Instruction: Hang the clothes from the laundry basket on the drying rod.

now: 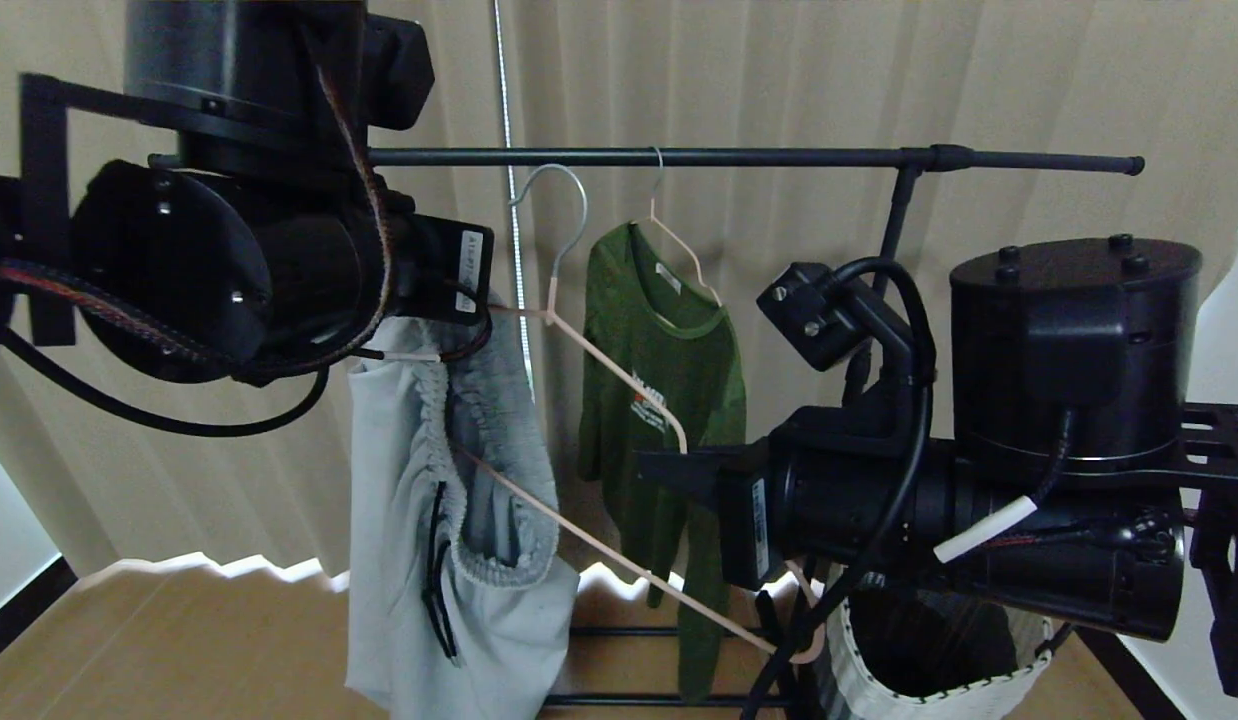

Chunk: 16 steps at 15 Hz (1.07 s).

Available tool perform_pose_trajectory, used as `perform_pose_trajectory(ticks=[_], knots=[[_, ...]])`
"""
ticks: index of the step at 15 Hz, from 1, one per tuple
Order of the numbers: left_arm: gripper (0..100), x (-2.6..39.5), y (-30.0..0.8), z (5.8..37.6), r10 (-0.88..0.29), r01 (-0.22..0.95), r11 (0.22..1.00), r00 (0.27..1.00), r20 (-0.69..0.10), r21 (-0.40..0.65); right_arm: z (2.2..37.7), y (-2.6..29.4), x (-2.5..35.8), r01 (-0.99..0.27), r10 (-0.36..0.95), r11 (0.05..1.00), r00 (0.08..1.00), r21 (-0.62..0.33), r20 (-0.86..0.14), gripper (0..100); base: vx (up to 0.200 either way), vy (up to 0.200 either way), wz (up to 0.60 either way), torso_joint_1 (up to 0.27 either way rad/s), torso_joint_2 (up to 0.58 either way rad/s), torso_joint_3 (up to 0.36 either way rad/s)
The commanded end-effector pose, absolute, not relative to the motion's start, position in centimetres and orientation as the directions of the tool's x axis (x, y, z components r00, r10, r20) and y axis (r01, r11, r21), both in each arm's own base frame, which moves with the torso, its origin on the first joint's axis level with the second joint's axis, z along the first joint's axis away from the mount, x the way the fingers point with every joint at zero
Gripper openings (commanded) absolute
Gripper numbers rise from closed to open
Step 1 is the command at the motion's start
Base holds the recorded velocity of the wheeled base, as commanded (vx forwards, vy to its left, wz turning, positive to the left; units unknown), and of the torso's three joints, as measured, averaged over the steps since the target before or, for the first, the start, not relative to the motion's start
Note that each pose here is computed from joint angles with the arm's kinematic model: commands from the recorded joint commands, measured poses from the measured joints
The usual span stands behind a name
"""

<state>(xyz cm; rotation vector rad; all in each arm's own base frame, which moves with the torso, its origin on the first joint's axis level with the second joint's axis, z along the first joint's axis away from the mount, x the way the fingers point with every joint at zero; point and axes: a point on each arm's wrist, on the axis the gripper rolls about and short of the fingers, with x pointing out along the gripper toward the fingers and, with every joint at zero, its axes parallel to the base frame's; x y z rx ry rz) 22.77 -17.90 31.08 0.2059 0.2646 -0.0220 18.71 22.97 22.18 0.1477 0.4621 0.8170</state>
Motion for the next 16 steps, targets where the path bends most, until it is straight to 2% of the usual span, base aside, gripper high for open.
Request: perform_pose_trajectory(ticks=[1,4,7,12,16], knots=[[0,21.2,-18.0,32.0,-0.038,0.083,0.98,0.97,-0.24,0.179,22.0,22.9,19.2,-0.658,0.722,0.69,0.6,0.301,-0.346,0,0.0,0.0,0.0,0.0,0.0,0.0],[0,20.0,-18.5,32.5,-0.099,0.139,0.976,0.968,-0.229,0.165,22.0,22.7,19.3,-0.652,0.718,0.695,0.604,0.304,-0.346,0,0.0,0.0,0.0,0.0,0.0,0.0],[0,18.8,-19.0,31.9,-0.276,0.321,0.937,0.923,-0.268,0.14,22.1,22.2,19.5,-0.64,0.708,0.706,0.618,0.303,-0.343,0,0.0,0.0,0.0,0.0,0.0,0.0],[0,18.1,-18.4,30.9,-0.308,0.362,0.921,0.903,-0.3,0.145,23.1,21.3,19.3,-0.637,0.707,0.708,0.636,0.306,-0.309,0,0.0,0.0,0.0,0.0,0.0,0.0],[0,17.7,-18.2,30.8,-0.377,0.43,0.894,0.871,-0.314,0.121,23.5,20.7,18.7,-0.652,0.719,0.694,0.642,0.305,-0.267,0,0.0,0.0,0.0,0.0,0.0,0.0]])
